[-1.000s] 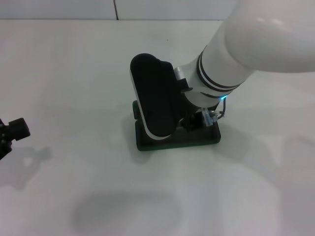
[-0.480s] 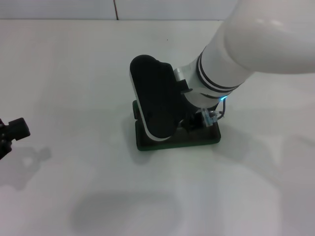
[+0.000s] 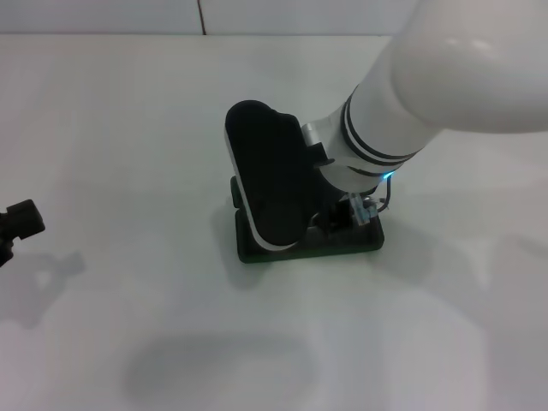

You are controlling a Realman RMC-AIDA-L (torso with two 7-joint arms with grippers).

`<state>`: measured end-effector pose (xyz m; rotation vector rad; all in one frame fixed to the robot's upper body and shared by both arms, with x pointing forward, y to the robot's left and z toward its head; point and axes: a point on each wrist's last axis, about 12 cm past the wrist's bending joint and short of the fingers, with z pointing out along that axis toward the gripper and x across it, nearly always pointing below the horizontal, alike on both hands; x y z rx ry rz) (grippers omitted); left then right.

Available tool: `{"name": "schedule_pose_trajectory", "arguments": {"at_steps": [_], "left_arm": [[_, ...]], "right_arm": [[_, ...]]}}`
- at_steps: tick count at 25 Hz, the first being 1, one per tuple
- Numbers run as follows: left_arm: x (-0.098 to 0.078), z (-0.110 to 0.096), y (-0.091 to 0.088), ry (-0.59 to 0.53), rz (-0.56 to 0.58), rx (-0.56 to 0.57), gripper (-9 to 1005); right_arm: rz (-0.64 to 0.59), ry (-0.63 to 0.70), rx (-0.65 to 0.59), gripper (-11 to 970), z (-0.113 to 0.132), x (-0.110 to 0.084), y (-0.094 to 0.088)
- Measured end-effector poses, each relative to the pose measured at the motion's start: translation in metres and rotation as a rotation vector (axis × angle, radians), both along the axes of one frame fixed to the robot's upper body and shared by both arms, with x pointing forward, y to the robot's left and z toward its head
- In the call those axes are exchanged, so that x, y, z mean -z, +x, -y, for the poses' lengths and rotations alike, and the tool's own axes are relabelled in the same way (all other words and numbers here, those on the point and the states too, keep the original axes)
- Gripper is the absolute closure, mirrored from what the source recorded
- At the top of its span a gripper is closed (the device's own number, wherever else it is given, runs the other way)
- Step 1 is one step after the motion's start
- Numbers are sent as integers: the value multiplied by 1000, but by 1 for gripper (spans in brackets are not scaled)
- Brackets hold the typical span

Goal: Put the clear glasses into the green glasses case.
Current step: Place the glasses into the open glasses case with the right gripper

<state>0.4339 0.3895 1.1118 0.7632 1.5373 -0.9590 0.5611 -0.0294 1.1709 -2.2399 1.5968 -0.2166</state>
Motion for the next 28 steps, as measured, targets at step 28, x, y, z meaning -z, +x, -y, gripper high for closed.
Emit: {"name": "schedule_pose_trajectory", "arguments": {"at_steps": [28], "left_arm": [[0, 2, 1, 4, -6, 17, 943]], "right_arm": [[18, -7, -17, 764, 3, -3, -12]]}}
